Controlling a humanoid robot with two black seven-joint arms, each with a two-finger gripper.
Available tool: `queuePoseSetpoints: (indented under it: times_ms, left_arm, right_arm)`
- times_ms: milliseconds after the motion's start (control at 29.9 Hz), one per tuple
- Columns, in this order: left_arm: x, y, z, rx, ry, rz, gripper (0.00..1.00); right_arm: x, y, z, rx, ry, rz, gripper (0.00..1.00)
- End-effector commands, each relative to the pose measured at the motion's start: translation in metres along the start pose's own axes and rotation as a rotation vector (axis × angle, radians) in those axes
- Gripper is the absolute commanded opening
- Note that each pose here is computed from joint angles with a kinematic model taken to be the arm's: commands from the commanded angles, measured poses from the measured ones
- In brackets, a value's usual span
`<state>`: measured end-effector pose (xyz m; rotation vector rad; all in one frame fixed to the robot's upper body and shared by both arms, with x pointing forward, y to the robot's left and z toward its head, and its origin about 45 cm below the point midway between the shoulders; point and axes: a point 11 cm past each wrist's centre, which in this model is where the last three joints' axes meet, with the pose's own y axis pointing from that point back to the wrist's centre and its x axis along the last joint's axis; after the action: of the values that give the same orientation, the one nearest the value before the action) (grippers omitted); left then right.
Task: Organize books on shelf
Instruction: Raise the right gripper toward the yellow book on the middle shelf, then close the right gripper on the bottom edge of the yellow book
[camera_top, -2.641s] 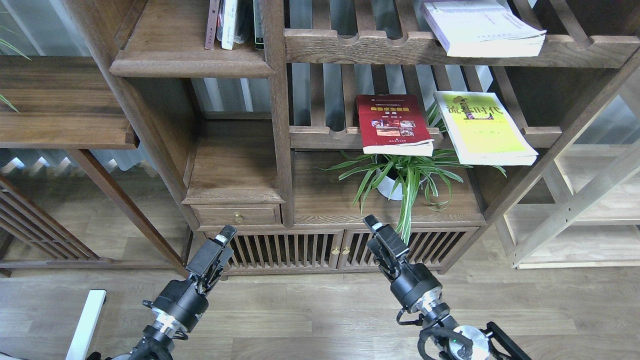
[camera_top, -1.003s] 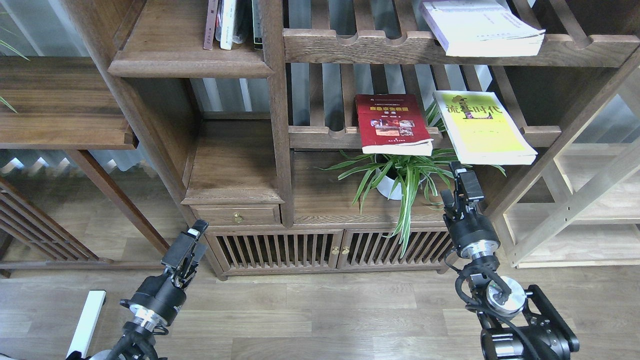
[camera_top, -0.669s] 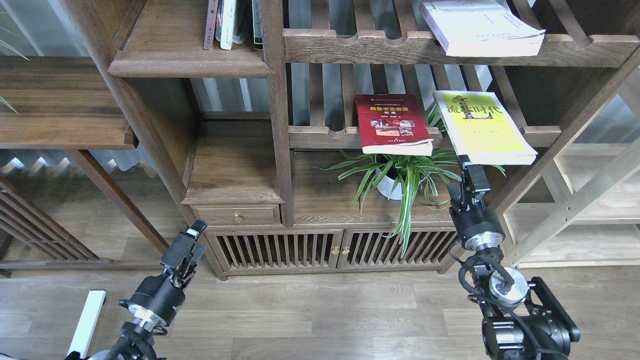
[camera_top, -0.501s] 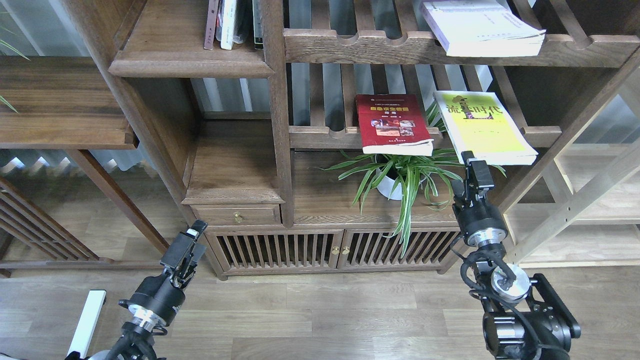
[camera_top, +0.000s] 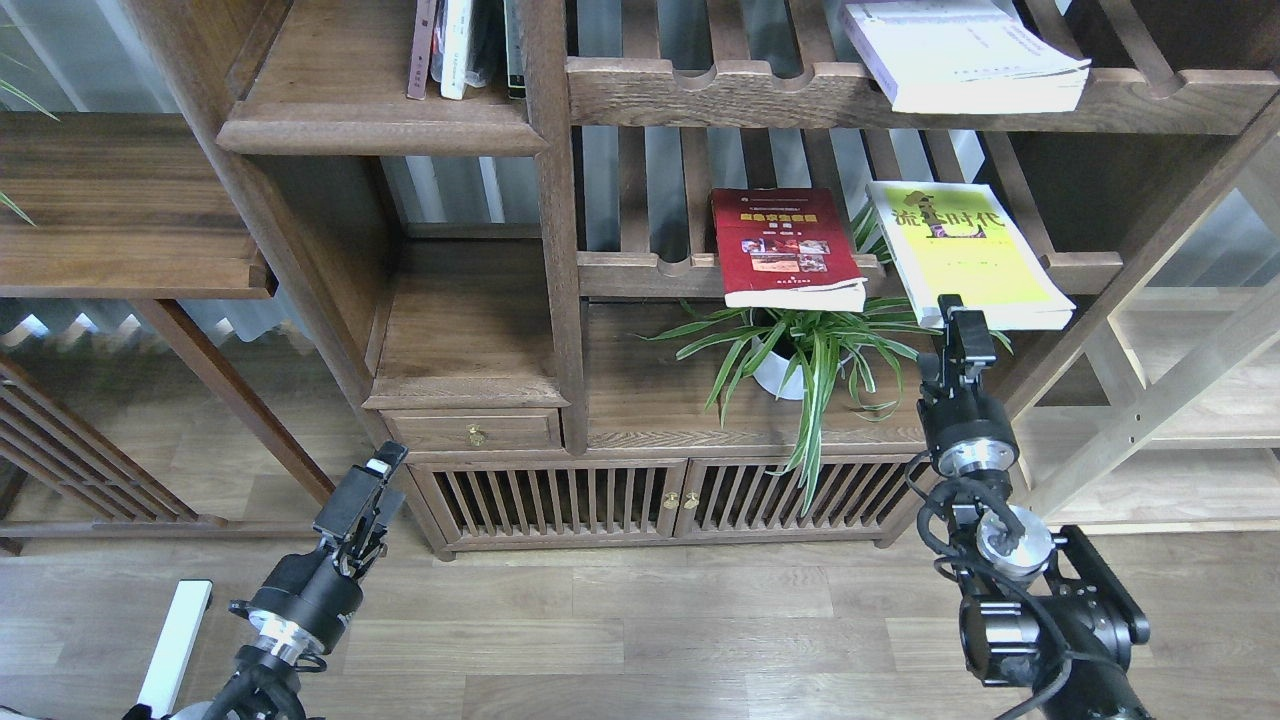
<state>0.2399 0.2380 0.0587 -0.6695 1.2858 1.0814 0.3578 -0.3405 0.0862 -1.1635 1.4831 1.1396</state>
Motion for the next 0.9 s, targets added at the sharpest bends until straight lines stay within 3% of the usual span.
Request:
queuePoseSetpoints:
  times_ms: [0, 869]
  left_arm:
    - [0.000, 0.000, 0.001, -0.004, 0.002, 0.001, 0.99]
    - [0.002, 0.007, 0.002, -0.011, 0.016, 0.006, 0.99]
  right_arm:
    - [-0.002, -0.003, -0.010, 0.017, 0.017, 0.001, 1.00]
    - [-0.013, -0.024, -0.018, 0.023, 0.048, 0.090, 1.00]
